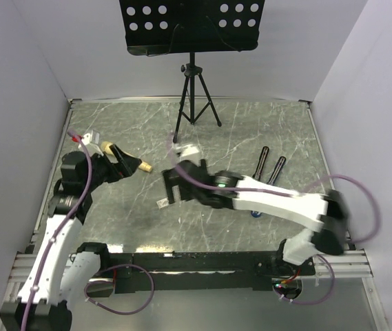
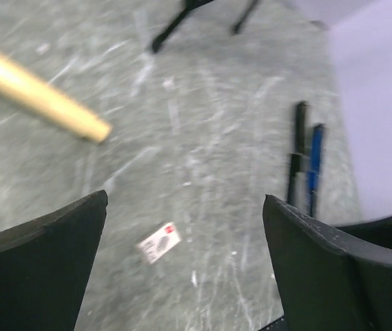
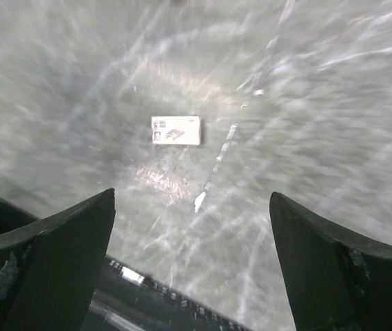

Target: Unload the staples from the stapler

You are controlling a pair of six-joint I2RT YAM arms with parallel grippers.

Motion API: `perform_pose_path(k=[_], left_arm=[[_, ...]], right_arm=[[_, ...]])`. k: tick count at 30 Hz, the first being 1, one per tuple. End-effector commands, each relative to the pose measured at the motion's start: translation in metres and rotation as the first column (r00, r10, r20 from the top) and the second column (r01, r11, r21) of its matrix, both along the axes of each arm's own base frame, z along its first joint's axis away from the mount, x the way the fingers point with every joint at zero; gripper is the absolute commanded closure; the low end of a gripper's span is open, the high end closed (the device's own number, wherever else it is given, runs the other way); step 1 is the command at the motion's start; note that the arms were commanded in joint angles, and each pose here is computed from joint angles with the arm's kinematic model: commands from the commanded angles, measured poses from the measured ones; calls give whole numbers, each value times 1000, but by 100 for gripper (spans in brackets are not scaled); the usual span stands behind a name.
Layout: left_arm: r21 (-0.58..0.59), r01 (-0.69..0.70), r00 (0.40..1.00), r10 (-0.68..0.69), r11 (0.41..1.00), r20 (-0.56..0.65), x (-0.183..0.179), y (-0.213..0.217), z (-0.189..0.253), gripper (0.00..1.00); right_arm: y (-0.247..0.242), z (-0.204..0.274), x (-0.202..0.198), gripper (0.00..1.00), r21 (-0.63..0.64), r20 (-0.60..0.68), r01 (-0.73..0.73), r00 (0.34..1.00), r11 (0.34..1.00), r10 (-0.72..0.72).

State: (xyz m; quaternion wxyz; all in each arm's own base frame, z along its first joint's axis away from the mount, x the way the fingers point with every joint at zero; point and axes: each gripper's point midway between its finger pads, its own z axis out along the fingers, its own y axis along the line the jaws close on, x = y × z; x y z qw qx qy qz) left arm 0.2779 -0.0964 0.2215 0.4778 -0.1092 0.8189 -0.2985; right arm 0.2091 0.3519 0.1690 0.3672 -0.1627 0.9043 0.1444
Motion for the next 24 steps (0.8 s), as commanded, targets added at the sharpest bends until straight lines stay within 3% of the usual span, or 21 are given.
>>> perform_pose_path(k=[1, 5, 12, 24], left_arm=[[-26, 180, 954, -167, 983, 250, -20, -26, 53, 1], [-31, 314, 908, -290, 949, 301, -37, -45, 65, 1], [-34, 368, 881, -336, 929, 332, -46, -52, 70, 0], [-24, 366, 872, -334, 930, 359, -52, -52, 74, 3]], right_arm=[[-71, 59, -4, 0, 63, 99, 134, 985, 989, -140], [-109, 90, -17, 0, 188, 156, 134, 974, 973, -165], [-128, 111, -29, 0, 365, 162, 130, 966, 922, -201], [-134, 112, -27, 0, 356, 168, 154, 960, 922, -225]])
